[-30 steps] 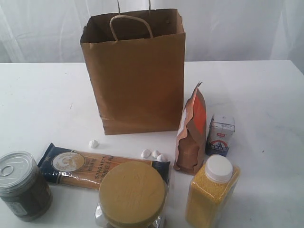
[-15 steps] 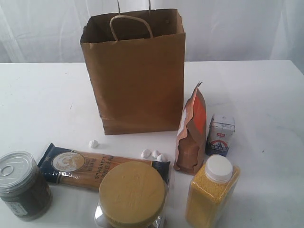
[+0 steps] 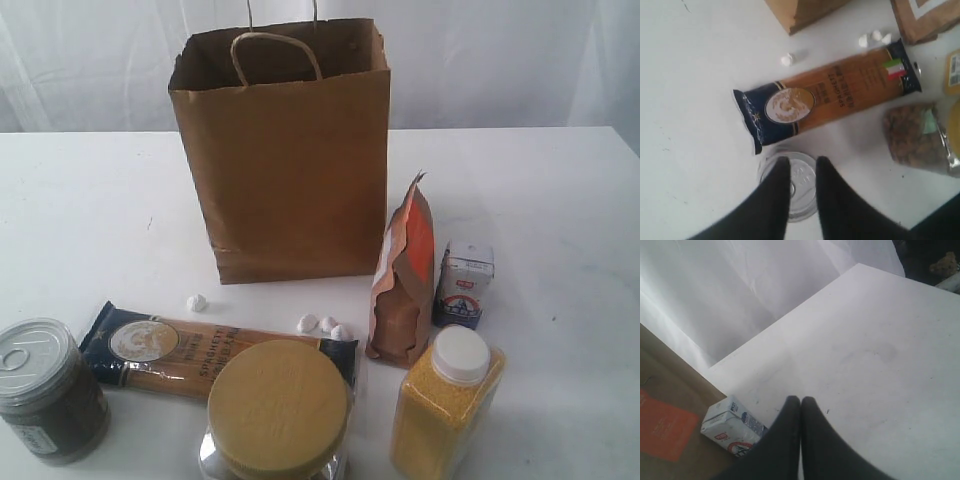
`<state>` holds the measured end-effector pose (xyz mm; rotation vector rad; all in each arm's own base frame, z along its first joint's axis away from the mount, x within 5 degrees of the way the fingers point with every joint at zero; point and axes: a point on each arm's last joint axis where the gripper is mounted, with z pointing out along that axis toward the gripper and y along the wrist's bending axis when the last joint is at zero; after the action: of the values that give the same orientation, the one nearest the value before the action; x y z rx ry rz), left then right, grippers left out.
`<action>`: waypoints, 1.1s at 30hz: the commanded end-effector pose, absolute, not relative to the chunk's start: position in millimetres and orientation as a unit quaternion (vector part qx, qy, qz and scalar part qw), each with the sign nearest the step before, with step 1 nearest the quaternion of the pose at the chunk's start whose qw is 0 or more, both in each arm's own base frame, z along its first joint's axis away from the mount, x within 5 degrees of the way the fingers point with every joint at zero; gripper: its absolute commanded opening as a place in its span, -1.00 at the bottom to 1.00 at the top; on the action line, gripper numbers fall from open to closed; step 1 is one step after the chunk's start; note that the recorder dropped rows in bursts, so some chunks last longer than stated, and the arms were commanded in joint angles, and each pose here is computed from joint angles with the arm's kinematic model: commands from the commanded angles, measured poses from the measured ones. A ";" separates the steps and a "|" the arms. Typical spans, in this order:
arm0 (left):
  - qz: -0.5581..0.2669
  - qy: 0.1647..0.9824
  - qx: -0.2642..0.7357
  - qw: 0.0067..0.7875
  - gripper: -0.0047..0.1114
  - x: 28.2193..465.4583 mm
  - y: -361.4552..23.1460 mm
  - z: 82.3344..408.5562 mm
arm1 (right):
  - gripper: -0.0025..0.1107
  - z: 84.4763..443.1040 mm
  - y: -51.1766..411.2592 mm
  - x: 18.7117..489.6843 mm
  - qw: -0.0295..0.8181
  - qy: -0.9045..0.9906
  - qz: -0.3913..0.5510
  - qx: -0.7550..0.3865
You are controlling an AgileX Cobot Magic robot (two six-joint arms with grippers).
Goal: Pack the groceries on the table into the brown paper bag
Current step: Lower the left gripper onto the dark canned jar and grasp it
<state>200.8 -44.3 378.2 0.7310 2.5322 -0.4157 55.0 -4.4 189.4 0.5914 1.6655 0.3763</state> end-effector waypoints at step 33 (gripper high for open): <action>-0.133 0.905 0.334 0.228 0.89 184.6 -42.3 219.9 | -0.96 190.3 -5.0 55.0 0.627 0.721 0.157 0.251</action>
<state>186.0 -42.3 227.5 0.9794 2.4980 -0.3619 55.0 -4.4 189.4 0.5914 1.6655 0.3763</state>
